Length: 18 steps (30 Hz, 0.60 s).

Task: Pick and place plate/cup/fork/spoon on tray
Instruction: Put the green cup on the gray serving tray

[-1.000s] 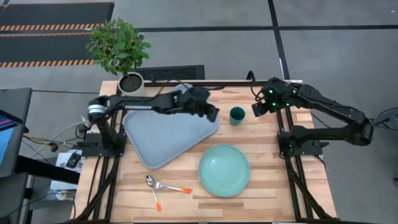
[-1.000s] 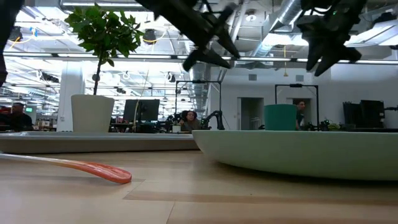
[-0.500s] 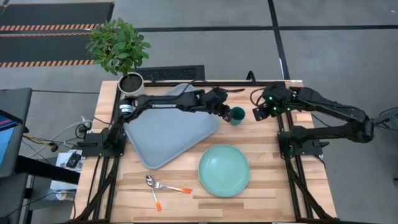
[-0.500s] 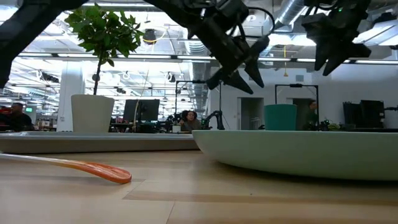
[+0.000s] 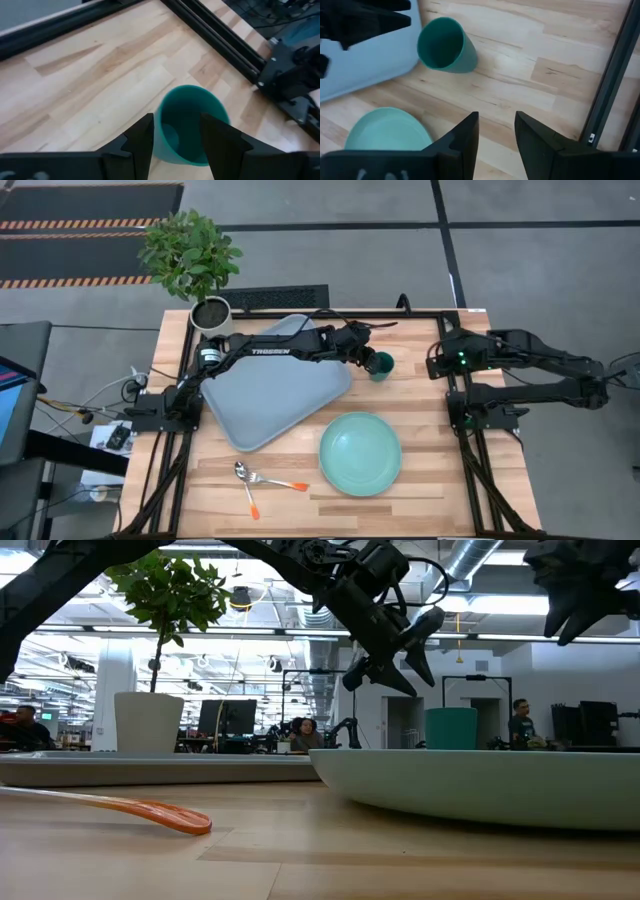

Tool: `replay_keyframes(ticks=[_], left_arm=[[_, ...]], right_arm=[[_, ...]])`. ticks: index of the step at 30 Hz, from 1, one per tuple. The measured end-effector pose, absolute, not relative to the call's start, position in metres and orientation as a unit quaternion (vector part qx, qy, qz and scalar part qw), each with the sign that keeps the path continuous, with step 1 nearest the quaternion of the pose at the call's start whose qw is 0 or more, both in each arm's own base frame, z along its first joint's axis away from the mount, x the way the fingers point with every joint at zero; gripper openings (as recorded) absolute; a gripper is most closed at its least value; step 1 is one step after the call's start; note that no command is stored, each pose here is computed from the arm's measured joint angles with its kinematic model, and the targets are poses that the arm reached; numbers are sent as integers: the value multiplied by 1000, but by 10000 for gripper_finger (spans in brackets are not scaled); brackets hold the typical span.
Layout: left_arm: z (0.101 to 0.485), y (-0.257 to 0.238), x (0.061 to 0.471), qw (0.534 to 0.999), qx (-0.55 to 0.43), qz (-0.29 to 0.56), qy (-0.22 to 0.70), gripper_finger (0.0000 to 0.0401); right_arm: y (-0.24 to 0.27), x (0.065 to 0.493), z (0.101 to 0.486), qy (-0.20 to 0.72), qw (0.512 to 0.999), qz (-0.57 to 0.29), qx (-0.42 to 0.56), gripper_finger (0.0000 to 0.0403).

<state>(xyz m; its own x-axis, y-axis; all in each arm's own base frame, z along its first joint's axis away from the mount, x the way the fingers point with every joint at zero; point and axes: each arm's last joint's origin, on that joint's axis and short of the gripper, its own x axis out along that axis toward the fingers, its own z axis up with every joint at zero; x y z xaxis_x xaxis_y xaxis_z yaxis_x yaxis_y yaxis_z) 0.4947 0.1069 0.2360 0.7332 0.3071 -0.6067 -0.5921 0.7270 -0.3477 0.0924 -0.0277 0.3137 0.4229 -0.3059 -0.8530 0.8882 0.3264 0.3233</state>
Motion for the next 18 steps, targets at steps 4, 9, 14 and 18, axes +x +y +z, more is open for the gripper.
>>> replay_keyframes(ticks=[4,9,14,18], left_arm=[[233,104,497,893,-261,259,260,144],[211,100,501,882,-272,247,297,144],[210,101,499,875,-265,273,300,144],[211,101,499,877,-269,264,299,144]], right_arm=[[-25,88,315,334,738,-412,417,150],[-22,85,316,328,741,-413,415,149],[-21,86,316,331,746,-406,411,146],[-20,86,316,333,748,-402,410,146]])
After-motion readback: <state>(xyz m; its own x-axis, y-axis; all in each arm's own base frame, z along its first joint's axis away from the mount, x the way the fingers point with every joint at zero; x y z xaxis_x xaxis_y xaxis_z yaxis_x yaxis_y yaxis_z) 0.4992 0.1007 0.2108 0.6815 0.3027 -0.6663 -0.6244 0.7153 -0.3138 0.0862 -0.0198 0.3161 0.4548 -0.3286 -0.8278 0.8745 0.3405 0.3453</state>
